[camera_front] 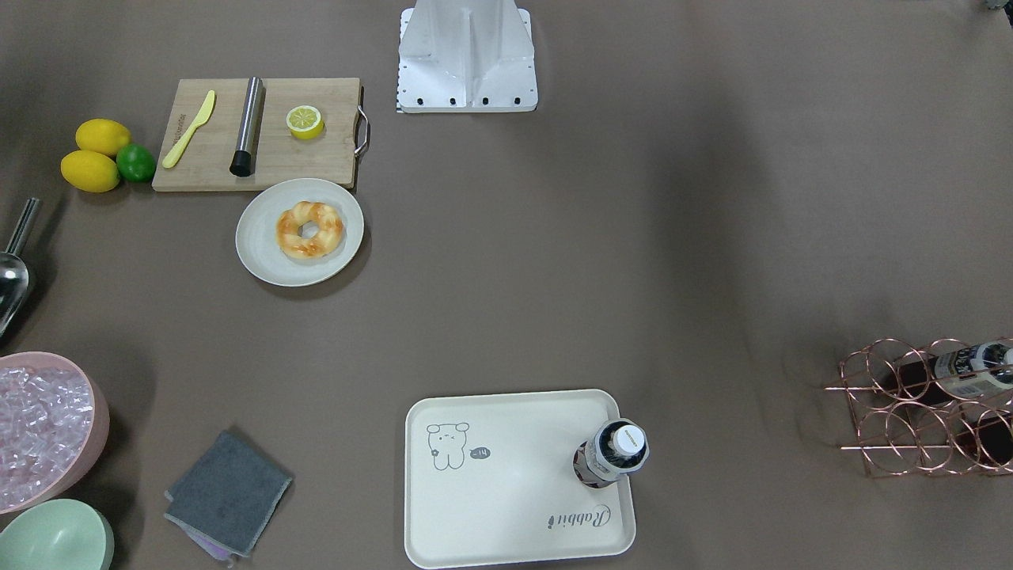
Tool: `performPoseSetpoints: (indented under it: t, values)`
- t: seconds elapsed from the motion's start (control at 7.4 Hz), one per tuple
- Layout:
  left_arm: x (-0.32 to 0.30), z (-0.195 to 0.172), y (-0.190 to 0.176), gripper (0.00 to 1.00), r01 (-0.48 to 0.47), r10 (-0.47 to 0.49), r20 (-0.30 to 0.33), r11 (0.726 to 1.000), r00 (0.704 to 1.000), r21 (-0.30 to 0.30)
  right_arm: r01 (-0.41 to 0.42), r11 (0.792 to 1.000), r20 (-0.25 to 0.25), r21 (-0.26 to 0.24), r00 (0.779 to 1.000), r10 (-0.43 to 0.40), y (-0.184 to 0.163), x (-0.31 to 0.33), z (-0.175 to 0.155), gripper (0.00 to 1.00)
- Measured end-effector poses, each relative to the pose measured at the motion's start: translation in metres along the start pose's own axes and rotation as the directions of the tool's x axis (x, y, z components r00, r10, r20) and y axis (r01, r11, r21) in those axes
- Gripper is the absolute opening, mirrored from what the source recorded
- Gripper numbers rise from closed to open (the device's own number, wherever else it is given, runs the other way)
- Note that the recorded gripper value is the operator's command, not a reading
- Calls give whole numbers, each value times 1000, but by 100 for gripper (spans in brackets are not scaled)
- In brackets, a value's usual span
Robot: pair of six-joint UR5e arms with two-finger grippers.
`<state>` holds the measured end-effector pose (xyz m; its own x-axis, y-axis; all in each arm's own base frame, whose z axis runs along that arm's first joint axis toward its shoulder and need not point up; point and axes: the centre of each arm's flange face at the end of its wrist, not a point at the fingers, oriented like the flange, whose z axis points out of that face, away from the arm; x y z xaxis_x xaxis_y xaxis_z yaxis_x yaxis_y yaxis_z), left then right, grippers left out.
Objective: Place donut on tray
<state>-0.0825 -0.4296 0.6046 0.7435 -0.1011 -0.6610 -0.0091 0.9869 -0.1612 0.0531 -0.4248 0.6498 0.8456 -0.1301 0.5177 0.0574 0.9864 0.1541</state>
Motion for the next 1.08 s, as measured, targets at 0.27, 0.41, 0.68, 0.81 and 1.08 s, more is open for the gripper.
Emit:
performPoseSetpoints:
  t: [0.27, 0.41, 0.68, 0.81, 1.08]
  values:
    - [-2, 2, 0, 98, 4, -4, 0, 1000, 1000, -4, 3, 1000, 5, -3, 1000, -3, 0, -2, 1, 94]
    - [-2, 3, 1, 98, 5, -5, 0, 1000, 1000, -5, 3, 1000, 7, -4, 1000, -3, 0, -2, 1, 94]
    - [-3, 3, 2, 98, 7, -7, 0, 1000, 1000, -7, 0, 1000, 39, -8, 999, 0, -1, -5, 2, 94]
    - [-3, 4, 2, 98, 7, -7, 0, 1000, 1000, -8, -2, 1000, 68, -10, 998, 3, 0, -8, 2, 94]
    - [-4, 5, 3, 98, 9, -10, -1, 1000, 1000, -11, -6, 1000, 92, -16, 996, 7, 0, -9, 3, 94]
